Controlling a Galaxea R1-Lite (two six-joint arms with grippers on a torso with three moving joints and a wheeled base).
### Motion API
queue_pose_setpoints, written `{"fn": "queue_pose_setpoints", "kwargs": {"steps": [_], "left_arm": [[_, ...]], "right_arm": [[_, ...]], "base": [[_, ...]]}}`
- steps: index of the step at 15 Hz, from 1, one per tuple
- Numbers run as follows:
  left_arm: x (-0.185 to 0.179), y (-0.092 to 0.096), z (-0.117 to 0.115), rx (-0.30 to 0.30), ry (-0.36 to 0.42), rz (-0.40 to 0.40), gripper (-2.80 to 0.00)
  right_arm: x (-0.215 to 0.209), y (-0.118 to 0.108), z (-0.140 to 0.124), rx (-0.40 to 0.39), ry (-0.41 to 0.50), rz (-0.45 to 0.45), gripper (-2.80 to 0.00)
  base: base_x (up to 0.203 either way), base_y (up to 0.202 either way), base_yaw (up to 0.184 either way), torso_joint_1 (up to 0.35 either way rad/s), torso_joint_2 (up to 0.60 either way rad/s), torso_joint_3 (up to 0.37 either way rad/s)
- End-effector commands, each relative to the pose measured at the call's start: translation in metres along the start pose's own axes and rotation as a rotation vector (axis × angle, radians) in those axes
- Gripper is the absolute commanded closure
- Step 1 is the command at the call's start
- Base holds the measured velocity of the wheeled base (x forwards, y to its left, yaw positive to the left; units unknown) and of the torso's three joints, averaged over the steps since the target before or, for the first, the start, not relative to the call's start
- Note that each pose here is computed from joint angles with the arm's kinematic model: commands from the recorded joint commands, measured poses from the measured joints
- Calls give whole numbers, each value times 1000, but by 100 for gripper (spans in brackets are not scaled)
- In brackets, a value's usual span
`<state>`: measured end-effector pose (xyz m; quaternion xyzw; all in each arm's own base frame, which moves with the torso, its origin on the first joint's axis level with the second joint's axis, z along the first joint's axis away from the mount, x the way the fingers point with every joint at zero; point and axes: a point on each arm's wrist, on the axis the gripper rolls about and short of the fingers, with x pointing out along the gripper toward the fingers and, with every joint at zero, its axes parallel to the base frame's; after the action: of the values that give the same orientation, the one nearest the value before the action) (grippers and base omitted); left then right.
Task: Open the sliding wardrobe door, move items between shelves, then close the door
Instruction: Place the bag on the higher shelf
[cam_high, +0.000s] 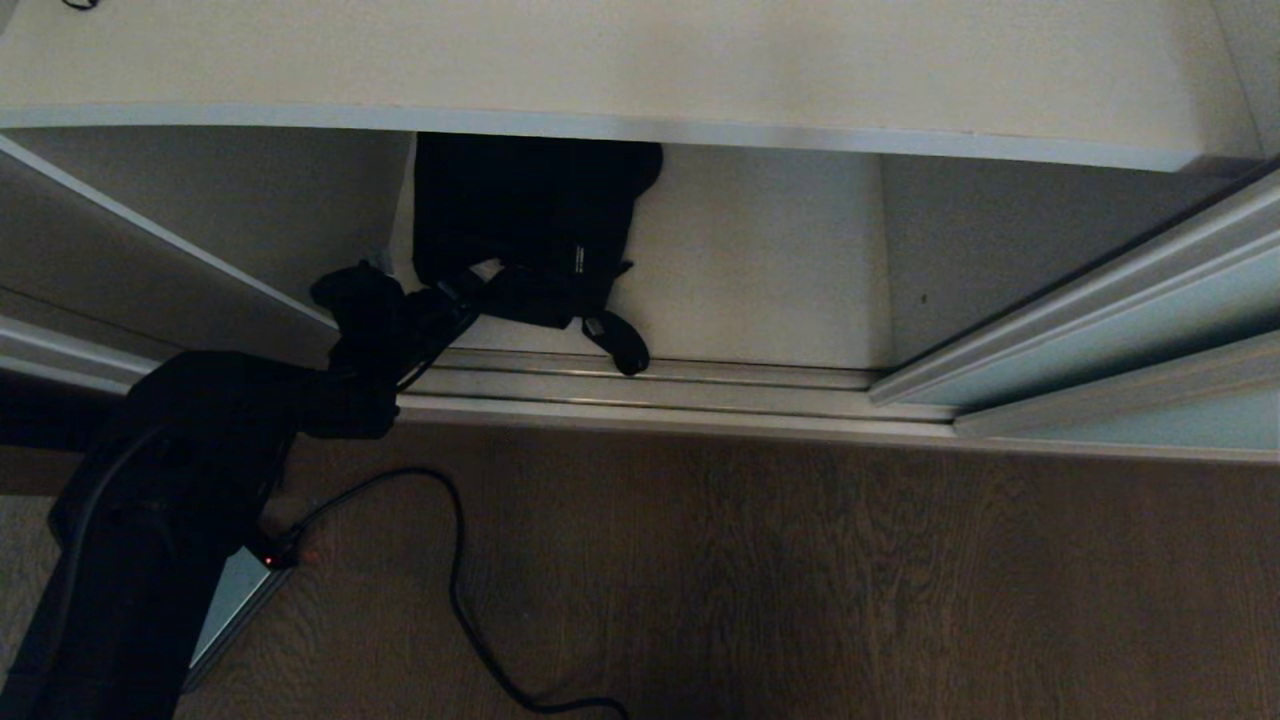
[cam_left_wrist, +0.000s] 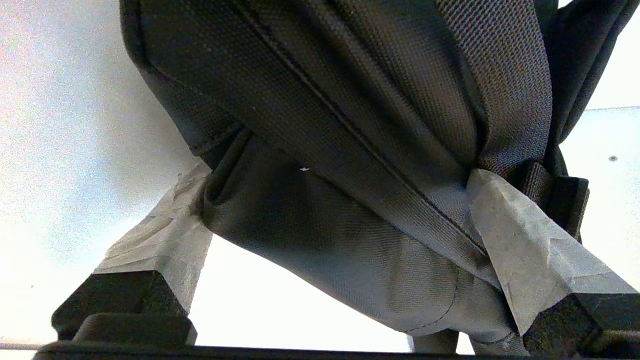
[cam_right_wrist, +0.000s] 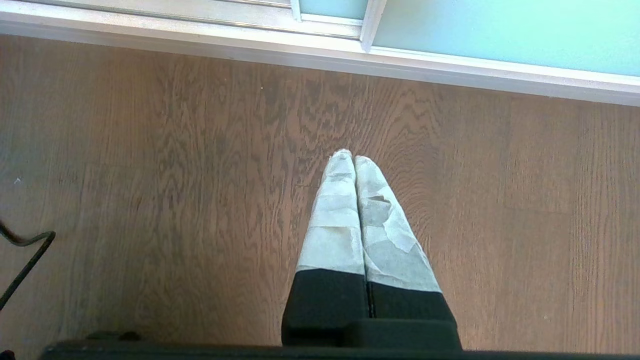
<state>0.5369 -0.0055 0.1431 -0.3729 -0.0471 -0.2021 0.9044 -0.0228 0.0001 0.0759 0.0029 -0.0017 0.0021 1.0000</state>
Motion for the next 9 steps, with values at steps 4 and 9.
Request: {"fn": "queue_pose_setpoints", "kwargs": {"steps": [4, 9], "left_arm": [[0, 4, -2, -9, 9, 1, 0], [0, 4, -3, -8, 11, -5, 0]], "right_arm": [[0, 0, 0, 0, -3, 0, 0], [0, 0, 0, 0, -4, 1, 0]], "base": [[0, 0, 0, 0, 0, 0], [0, 0, 0, 0, 0, 0]]}}
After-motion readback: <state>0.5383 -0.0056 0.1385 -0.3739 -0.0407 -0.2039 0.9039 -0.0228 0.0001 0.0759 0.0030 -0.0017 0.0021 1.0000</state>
